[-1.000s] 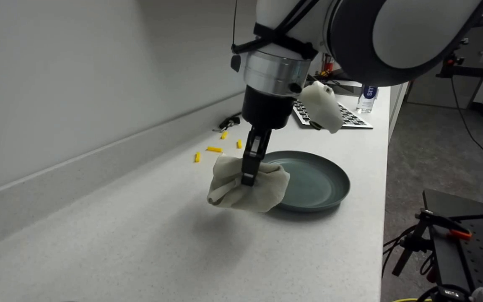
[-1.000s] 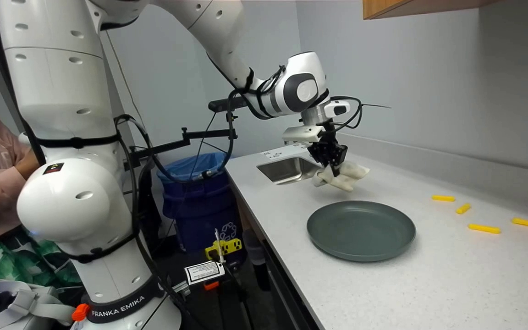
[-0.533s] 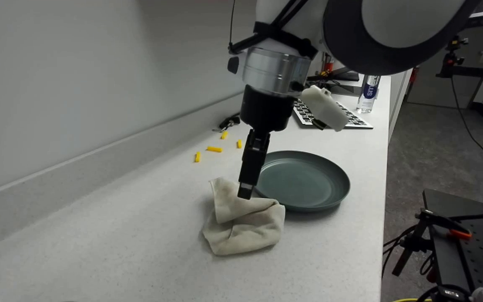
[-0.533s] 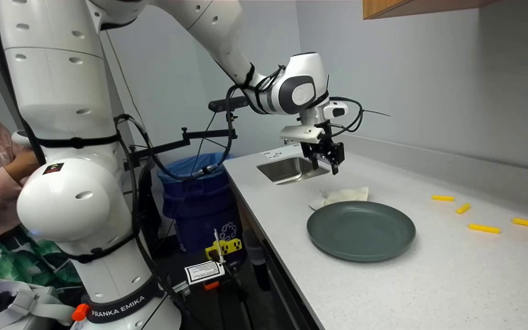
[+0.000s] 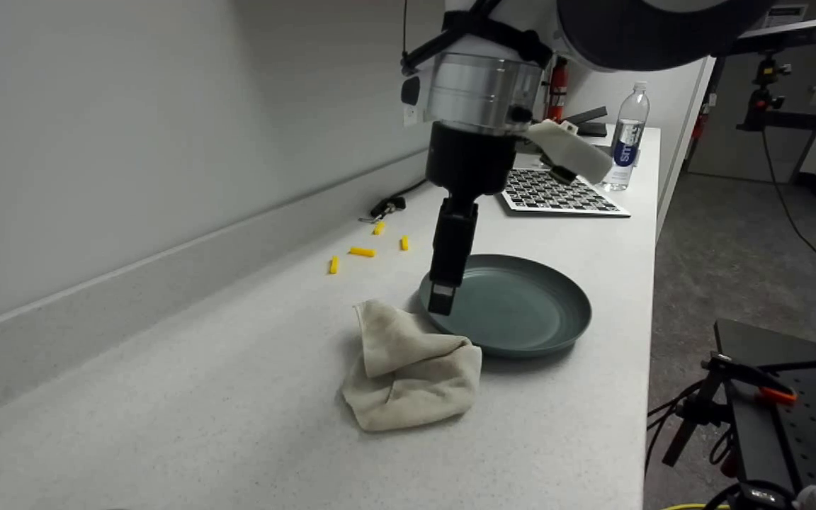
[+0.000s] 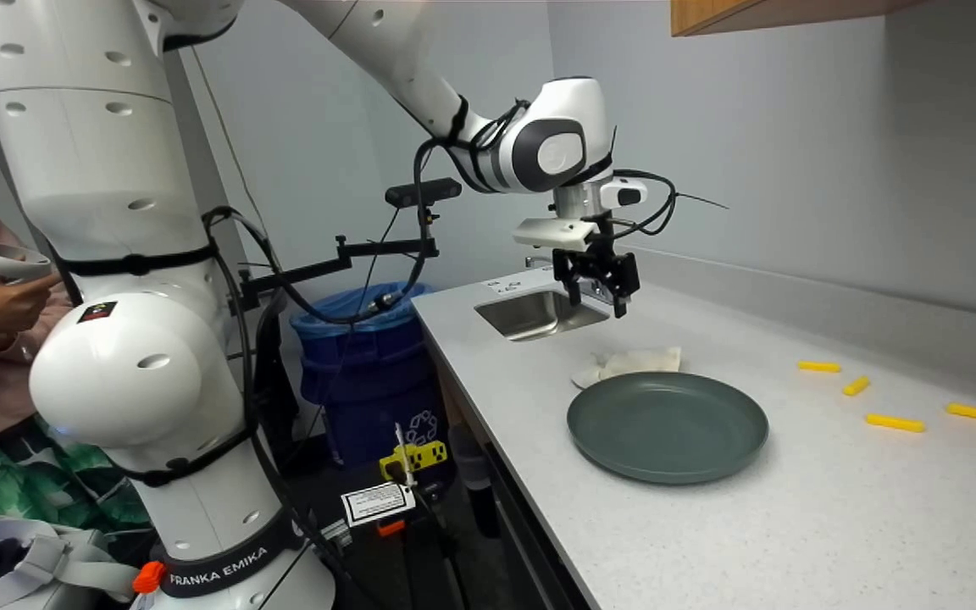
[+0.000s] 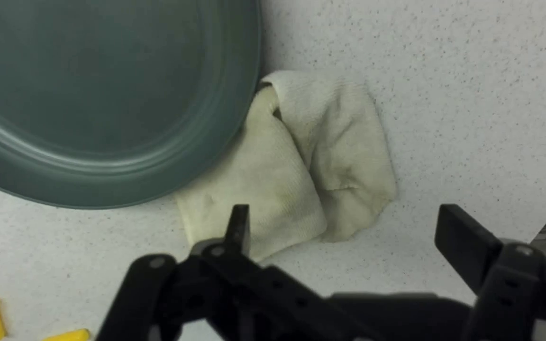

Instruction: Pick up the towel from the table, wipe the grey plate and put the towel back on the table.

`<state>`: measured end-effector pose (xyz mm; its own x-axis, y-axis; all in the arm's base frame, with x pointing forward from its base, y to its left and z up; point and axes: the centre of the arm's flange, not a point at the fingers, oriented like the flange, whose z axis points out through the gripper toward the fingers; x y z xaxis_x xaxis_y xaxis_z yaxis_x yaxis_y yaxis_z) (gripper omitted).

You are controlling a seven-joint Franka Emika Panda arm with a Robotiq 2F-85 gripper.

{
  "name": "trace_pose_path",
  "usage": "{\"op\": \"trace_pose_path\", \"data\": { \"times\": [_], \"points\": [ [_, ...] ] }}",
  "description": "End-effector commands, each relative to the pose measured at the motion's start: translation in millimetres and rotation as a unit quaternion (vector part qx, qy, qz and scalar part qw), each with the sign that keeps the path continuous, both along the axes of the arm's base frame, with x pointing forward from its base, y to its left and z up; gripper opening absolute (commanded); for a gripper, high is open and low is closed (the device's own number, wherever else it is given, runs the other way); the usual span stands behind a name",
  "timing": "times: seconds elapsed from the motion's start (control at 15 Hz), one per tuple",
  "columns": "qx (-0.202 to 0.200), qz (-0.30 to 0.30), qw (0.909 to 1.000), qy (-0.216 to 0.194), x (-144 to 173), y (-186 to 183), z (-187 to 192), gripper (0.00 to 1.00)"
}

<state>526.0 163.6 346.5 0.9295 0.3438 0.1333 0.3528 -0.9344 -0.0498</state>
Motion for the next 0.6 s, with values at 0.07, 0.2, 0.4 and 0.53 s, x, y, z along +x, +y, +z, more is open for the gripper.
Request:
{"op": "trace_pose_path", "data": {
  "times": [0.07, 0.2, 0.4, 0.53],
  "points": [
    [-0.023, -0.016, 0.9994, 0.018, -25.8, -25.4, 32.9, 1.0],
    [-0.032, -0.02, 0.9991, 0.017, -34.1, -31.2, 43.8, 1.0],
    [-0.042, -0.026, 0.9988, -0.004, -46.1, -30.7, 62.1, 1.0],
    [-0.044, -0.029, 0.9983, -0.024, -53.4, -30.2, 74.4, 1.0]
  ]
}}
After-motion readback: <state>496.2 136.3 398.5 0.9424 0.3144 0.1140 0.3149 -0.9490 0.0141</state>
